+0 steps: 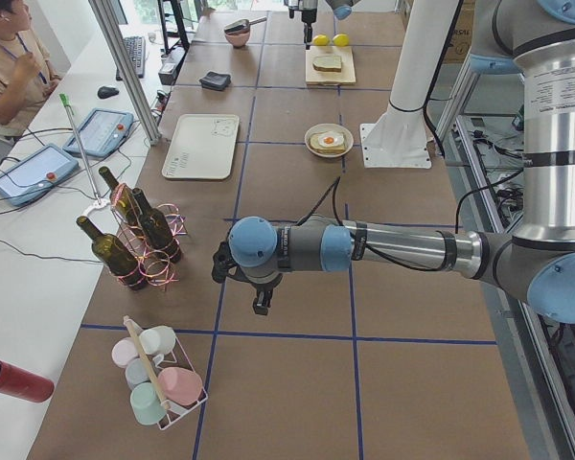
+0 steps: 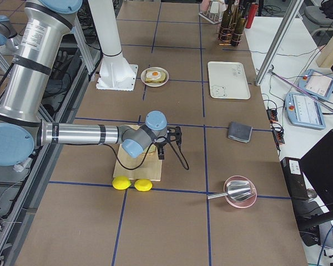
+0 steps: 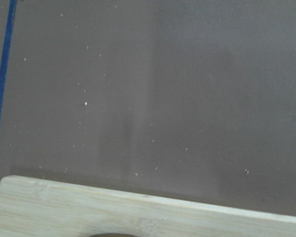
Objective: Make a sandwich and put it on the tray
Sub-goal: 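Lower the right gripper and grasp the bread slice's edge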
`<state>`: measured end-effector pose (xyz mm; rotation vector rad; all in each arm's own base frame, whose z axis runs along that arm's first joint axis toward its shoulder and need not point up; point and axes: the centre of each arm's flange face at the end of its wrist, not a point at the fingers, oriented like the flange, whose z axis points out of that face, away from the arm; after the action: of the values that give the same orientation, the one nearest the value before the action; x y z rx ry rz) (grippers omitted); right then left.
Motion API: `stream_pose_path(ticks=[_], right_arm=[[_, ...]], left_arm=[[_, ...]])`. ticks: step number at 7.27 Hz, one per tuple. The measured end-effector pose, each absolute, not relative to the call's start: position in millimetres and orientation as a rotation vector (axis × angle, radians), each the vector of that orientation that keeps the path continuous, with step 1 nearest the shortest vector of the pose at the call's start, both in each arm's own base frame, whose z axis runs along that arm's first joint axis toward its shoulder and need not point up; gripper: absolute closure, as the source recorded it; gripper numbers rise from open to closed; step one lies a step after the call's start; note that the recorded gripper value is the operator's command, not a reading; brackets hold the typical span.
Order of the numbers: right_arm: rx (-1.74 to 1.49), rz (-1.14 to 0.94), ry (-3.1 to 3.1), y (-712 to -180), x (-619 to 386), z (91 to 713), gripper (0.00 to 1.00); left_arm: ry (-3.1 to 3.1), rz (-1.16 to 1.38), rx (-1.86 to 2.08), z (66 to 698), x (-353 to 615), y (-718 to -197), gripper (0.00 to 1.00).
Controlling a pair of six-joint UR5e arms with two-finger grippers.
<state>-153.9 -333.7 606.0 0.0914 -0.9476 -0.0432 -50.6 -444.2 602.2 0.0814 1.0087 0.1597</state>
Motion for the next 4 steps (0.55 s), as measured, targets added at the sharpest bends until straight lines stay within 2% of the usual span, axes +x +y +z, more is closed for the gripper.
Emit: stream_pose_path(ticks=[1,4], right_arm=[[0.075,-0.024,-0.965,-310,-158,612,0.18],[-0.021,0.042,-0.988,-272,-168,625,0.33]], left_arm=[[1.008,0.164,0.090,601,-51,-445,0.00],[1.007,0.171,0.101,600,-51,-446,0.00]])
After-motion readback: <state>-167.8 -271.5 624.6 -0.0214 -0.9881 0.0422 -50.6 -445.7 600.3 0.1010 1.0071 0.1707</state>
